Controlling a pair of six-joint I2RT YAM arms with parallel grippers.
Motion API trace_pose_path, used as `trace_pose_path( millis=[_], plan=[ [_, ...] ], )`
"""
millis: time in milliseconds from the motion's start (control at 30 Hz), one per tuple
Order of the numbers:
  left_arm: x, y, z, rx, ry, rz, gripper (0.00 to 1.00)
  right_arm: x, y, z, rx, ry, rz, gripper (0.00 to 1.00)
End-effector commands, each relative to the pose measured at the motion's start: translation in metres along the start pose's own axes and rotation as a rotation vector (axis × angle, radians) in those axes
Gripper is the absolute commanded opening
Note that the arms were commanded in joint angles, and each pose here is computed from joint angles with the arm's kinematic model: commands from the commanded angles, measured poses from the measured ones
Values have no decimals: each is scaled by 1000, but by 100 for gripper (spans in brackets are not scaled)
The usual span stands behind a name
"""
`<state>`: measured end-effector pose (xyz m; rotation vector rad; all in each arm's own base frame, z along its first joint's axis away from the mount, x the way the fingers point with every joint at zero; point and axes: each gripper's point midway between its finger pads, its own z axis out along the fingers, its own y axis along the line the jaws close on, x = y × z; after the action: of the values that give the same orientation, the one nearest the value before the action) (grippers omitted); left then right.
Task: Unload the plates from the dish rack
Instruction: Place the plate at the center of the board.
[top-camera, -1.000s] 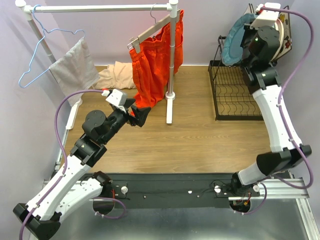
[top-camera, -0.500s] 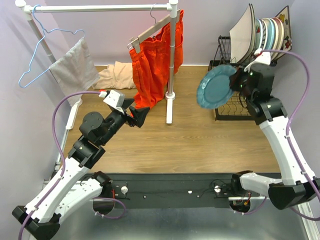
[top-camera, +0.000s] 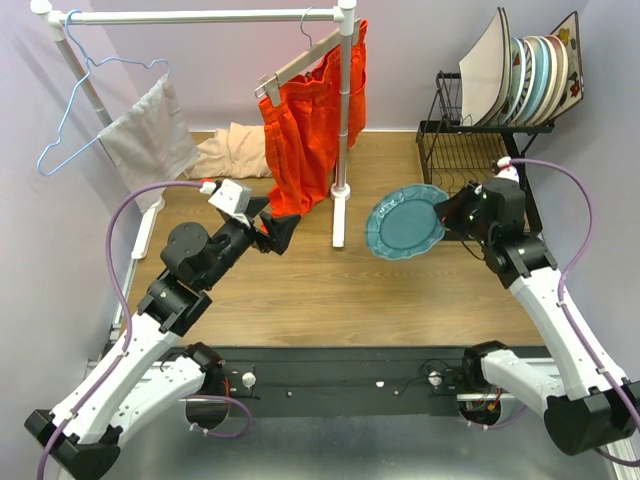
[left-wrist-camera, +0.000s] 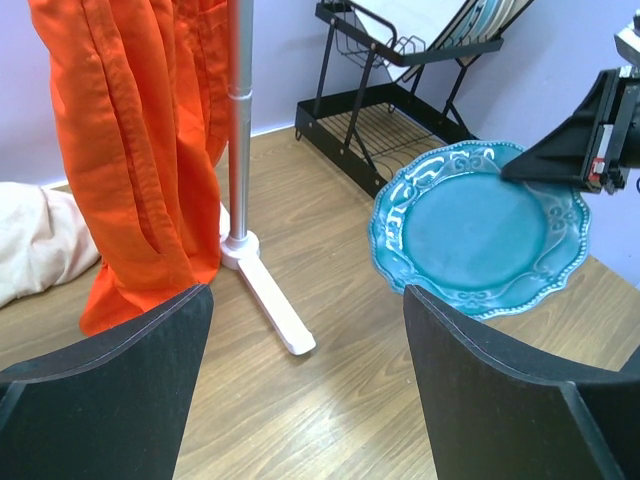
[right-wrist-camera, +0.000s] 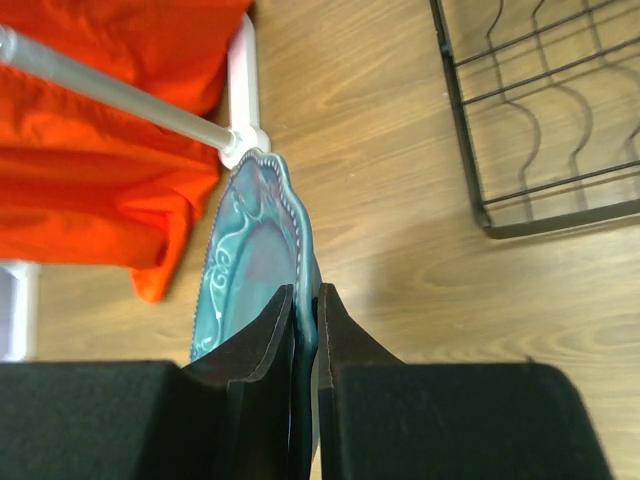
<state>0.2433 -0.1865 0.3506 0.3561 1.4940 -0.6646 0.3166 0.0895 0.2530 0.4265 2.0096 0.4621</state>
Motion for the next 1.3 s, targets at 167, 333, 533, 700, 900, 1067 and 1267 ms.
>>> trace_pose_path(
  millis=[167, 333, 533, 700, 900, 1067, 1267],
  plan=[
    [-1, 2, 1, -6, 3, 13, 86, -17, 25, 23, -115, -209, 437, 1],
    [-2, 2, 0, -8, -4, 11, 86, -23, 19, 32, -77, -310, 551, 1],
    [-5, -1, -2, 6, -12, 10, 86, -22, 25, 55, -13, -366, 572, 1],
    [-11, 0, -7, 1, -39, 9, 86, -18, 17, 68, 50, -408, 565, 1],
    [-9, -2, -5, 14, -31, 8, 86, -7, 16, 85, 98, -400, 498, 1],
    [-10, -2, -6, 11, -34, 8, 86, 4, 13, 92, 122, -396, 501, 1],
    [-8, -2, -5, 9, -30, 7, 86, 11, 8, 99, 144, -392, 503, 1]
  ],
)
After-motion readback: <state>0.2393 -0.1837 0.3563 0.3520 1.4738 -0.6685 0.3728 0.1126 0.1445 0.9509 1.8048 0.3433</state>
